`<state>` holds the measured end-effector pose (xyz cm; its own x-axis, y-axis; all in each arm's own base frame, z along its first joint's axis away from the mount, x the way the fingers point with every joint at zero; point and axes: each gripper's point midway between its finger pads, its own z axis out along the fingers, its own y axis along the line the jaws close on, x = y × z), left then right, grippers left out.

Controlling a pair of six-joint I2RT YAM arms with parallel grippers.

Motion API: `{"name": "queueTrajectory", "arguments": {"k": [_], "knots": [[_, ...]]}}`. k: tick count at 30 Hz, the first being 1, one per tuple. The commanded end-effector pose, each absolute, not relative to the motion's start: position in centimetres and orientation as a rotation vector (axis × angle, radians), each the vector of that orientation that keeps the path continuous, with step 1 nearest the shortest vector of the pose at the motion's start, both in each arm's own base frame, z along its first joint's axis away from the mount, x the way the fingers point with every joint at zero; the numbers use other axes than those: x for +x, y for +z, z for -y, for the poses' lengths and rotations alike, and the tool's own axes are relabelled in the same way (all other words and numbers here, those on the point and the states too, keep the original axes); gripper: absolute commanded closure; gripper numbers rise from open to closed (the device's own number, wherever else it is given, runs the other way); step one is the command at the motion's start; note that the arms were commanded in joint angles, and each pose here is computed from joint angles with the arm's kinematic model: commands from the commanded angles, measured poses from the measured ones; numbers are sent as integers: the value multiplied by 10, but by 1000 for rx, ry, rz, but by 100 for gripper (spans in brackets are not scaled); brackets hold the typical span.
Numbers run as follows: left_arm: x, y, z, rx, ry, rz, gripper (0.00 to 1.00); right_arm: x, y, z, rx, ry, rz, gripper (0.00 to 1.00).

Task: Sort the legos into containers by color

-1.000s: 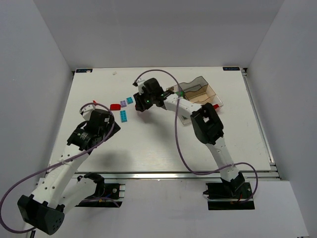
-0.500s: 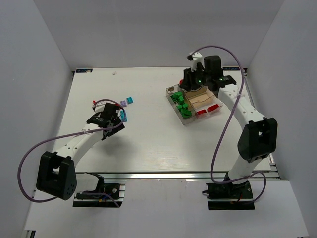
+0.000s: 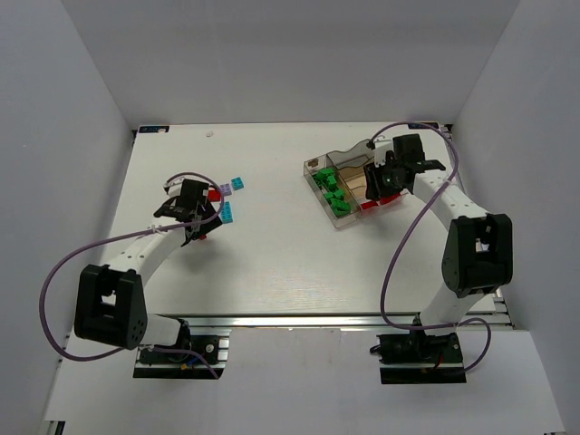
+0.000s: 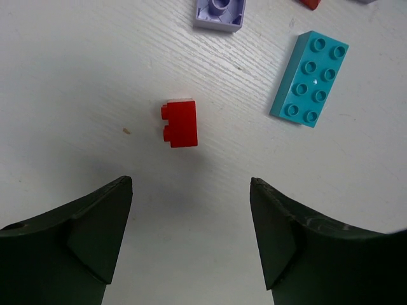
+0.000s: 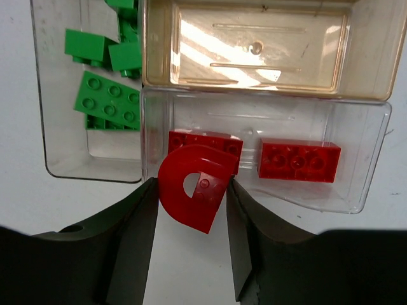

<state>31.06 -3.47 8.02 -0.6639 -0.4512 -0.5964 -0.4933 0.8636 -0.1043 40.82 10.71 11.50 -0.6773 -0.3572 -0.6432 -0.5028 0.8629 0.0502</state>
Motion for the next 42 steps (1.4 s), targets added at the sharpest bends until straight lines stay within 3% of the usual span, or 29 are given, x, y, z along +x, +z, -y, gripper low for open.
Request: {"name": "queueTrajectory", "arguments": {"k": [1, 5, 8, 9, 12, 16, 22, 25, 32, 37, 41, 42], "knots": [[328, 95, 36, -654, 40, -2364, 16, 414, 118, -101, -672, 241, -2342, 94], [333, 97, 34, -662, 20, -2359, 16, 422, 101, -98, -697, 225, -2366, 85], [334, 96, 30, -675, 12, -2363, 16, 427, 93, -96, -711, 213, -2377, 68], [333, 94, 31, -670, 10, -2371, 16, 428, 91, -97, -717, 212, -2378, 56], [334, 91, 30, -673, 5, -2380, 16, 432, 85, -95, -726, 210, -2387, 40], [337, 91, 29, -679, -17, -2383, 16, 435, 90, -100, -732, 234, -2366, 28], [342, 86, 26, -687, -22, -2402, 16, 439, 112, -102, -718, 260, -2318, 26], [346, 82, 24, -691, -21, -2414, 16, 437, 149, -112, -796, 310, -2174, 28], [358, 63, 21, -678, 3, -2477, 18, 401, 210, -146, -935, 514, -1837, 36], [365, 50, 21, -665, 1, -2523, 28, 394, 225, -150, -896, 560, -1803, 37], [365, 44, 25, -663, -21, -2542, 43, 395, 229, -150, -883, 561, -1796, 37], [366, 44, 27, -661, -31, -2543, 52, 395, 230, -148, -877, 558, -1797, 37]]}}
